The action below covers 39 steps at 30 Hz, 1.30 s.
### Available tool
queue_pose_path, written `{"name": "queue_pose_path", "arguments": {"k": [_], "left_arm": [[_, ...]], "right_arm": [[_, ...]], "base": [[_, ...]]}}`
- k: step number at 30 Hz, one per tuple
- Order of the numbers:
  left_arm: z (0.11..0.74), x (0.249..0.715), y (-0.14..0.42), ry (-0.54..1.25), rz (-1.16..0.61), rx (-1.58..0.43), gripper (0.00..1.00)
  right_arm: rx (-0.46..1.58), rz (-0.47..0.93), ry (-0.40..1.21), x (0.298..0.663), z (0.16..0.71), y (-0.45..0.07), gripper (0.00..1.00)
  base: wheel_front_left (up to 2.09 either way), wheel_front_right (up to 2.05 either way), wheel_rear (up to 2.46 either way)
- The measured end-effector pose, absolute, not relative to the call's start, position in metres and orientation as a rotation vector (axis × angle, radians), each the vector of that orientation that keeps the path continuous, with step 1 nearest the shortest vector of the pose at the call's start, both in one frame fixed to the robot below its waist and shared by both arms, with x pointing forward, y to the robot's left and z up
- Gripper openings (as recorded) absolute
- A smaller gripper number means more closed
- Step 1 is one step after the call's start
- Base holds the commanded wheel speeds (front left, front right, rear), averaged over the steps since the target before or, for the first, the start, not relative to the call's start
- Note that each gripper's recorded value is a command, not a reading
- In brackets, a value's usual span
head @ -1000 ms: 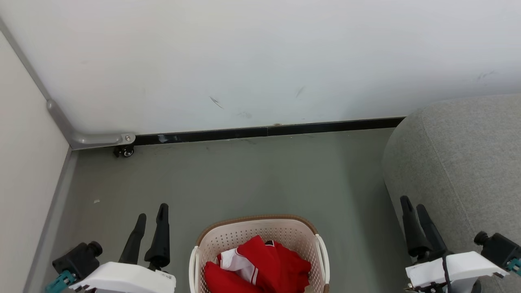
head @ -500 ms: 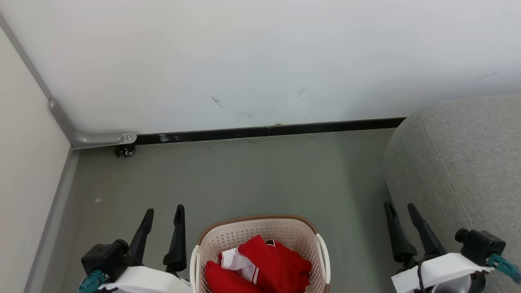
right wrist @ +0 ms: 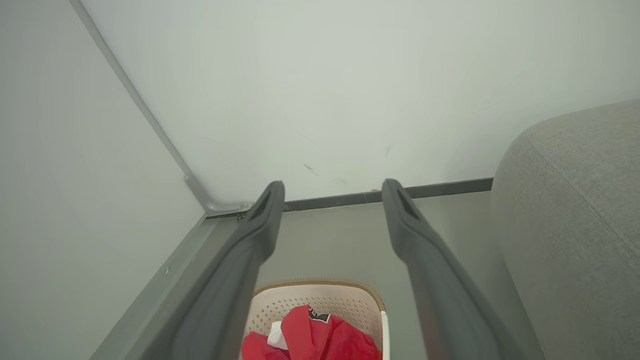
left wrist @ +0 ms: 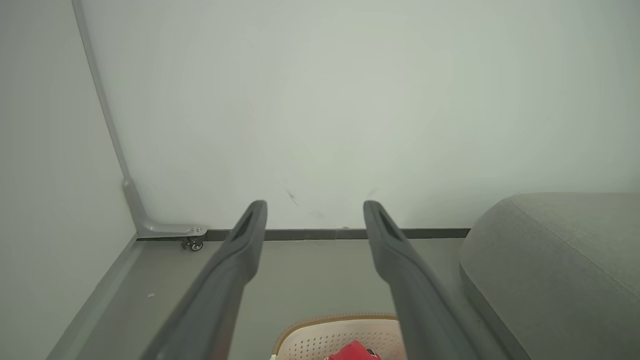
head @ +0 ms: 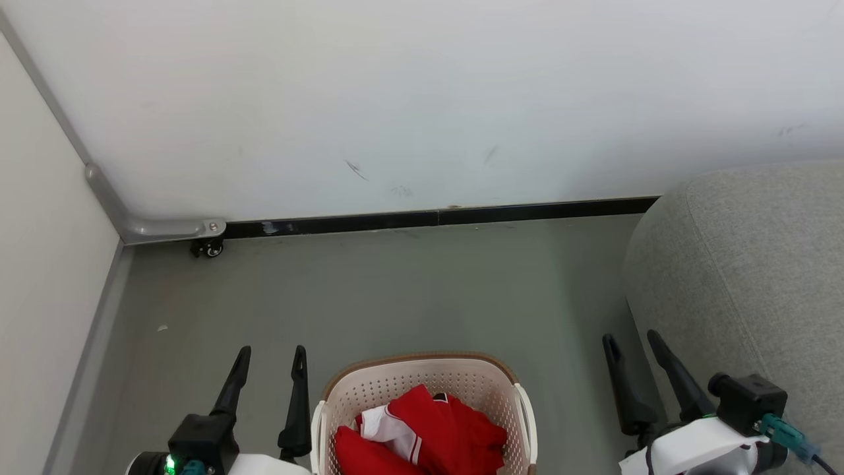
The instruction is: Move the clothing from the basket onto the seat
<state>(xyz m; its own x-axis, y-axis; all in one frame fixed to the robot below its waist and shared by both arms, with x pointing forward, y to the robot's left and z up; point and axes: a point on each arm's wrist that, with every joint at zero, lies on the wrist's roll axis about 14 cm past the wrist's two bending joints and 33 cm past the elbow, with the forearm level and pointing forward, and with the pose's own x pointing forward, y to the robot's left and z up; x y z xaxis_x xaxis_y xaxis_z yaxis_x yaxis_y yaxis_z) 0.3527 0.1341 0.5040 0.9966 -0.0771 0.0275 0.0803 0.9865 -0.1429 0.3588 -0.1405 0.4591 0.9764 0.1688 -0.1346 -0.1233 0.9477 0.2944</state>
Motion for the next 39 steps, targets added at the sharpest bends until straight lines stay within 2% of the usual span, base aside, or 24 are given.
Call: {"name": "queue_pose_path", "arguments": {"k": [15, 39], "left_arm": [[0.510, 0.346, 0.133, -0.092, -0.066, 0.038, 1.00], [0.496, 0.348, 0.150, -0.044, 0.017, 0.029, 1.00]], "right_arm": [[0.079, 0.224, 0.122, 0.358, 0.466, -0.126, 1.00], [0.086, 0.186, 0.128, 0.355, 0.463, -0.137, 1.00]], "base": [[0.00, 0.00, 0.00], [0.00, 0.00, 0.00]]}}
